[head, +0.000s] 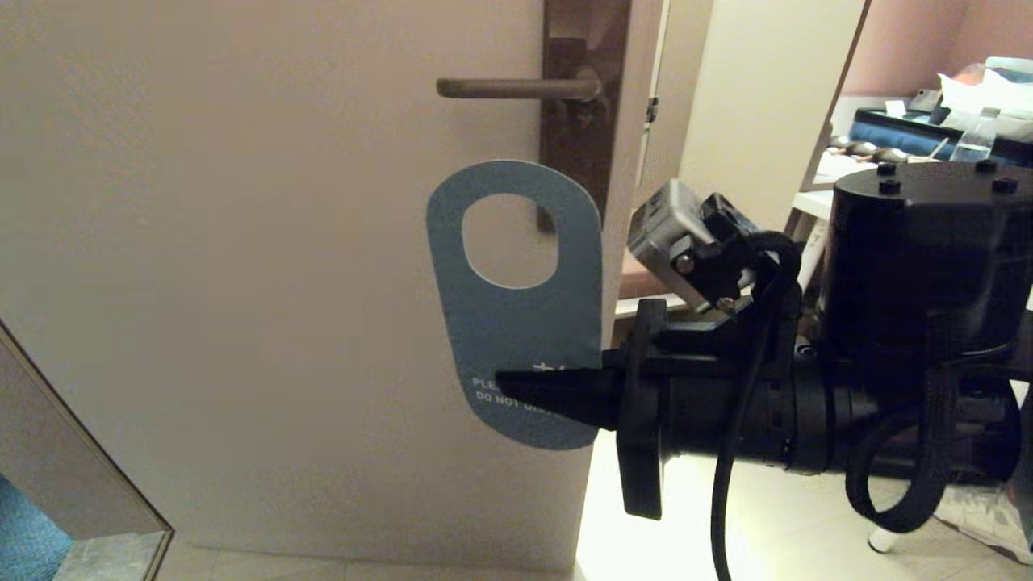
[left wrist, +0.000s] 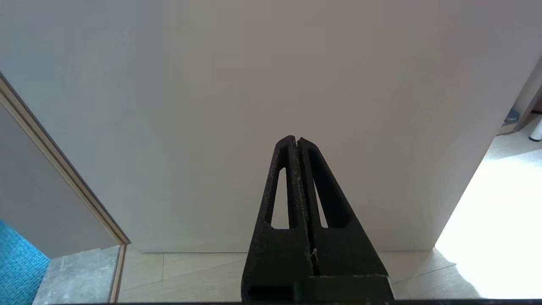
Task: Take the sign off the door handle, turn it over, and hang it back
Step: Hand it to the other hand
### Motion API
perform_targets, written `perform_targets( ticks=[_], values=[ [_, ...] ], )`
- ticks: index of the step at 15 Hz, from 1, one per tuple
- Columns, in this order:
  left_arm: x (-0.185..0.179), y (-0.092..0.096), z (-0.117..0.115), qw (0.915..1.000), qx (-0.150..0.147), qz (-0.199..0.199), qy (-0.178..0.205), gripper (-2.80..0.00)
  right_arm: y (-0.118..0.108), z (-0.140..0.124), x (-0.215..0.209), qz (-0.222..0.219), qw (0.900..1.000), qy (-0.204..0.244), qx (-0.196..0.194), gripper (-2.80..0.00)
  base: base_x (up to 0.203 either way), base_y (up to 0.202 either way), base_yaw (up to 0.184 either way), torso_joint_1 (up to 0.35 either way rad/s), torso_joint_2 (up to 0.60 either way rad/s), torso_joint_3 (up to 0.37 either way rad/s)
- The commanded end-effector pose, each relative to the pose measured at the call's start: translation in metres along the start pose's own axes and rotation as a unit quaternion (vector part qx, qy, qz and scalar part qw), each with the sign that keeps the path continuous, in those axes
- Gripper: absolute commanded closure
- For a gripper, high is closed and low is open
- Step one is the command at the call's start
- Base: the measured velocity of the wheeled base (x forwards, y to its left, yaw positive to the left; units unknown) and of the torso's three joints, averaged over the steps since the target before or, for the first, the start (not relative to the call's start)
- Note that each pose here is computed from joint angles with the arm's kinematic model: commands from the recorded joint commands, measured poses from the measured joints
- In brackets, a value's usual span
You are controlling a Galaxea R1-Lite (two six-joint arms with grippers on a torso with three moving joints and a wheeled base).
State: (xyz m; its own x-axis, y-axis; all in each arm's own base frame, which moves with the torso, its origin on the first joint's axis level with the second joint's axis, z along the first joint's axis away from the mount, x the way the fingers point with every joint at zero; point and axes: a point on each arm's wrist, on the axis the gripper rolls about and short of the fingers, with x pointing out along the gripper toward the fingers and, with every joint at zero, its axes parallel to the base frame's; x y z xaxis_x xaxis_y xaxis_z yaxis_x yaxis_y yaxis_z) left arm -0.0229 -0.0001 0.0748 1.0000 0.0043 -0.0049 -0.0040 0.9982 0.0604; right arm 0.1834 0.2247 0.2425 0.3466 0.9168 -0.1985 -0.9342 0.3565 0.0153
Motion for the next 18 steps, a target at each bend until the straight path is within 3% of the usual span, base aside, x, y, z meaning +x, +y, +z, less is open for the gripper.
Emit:
perform_targets(
  ticks=[1,7,12,18],
  values=[
    [0.0,0.0,0.0,1.0,0.003,-0.001,0.001,0.0,-0.017,-0.001,-0.009,-0.005,1.0,-0.004,0.005,0.0,0.0,0.0,0.0,0.0,0.0,0.0],
    [0.0,-0.001,0.002,0.9992,0.033,-0.021,-0.004,0.0,-0.027,-0.015,-0.023,0.029,1.0,0.007,-0.005,0.0,0.0,0.0,0.0,0.0,0.0,0.0],
    [-0.009,0.0,0.029,0.9977,0.036,-0.038,-0.043,0.0,-0.027,-0.016,-0.021,0.051,0.999,0.008,-0.003,0.0,0.0,0.0,0.0,0.0,0.0,0.0],
    [0.0,0.002,0.081,0.9962,0.033,-0.074,-0.03,0.0,-0.028,-0.017,-0.019,0.063,0.998,0.008,-0.002,0.0,0.0,0.0,0.0,0.0,0.0,0.0]
  ],
)
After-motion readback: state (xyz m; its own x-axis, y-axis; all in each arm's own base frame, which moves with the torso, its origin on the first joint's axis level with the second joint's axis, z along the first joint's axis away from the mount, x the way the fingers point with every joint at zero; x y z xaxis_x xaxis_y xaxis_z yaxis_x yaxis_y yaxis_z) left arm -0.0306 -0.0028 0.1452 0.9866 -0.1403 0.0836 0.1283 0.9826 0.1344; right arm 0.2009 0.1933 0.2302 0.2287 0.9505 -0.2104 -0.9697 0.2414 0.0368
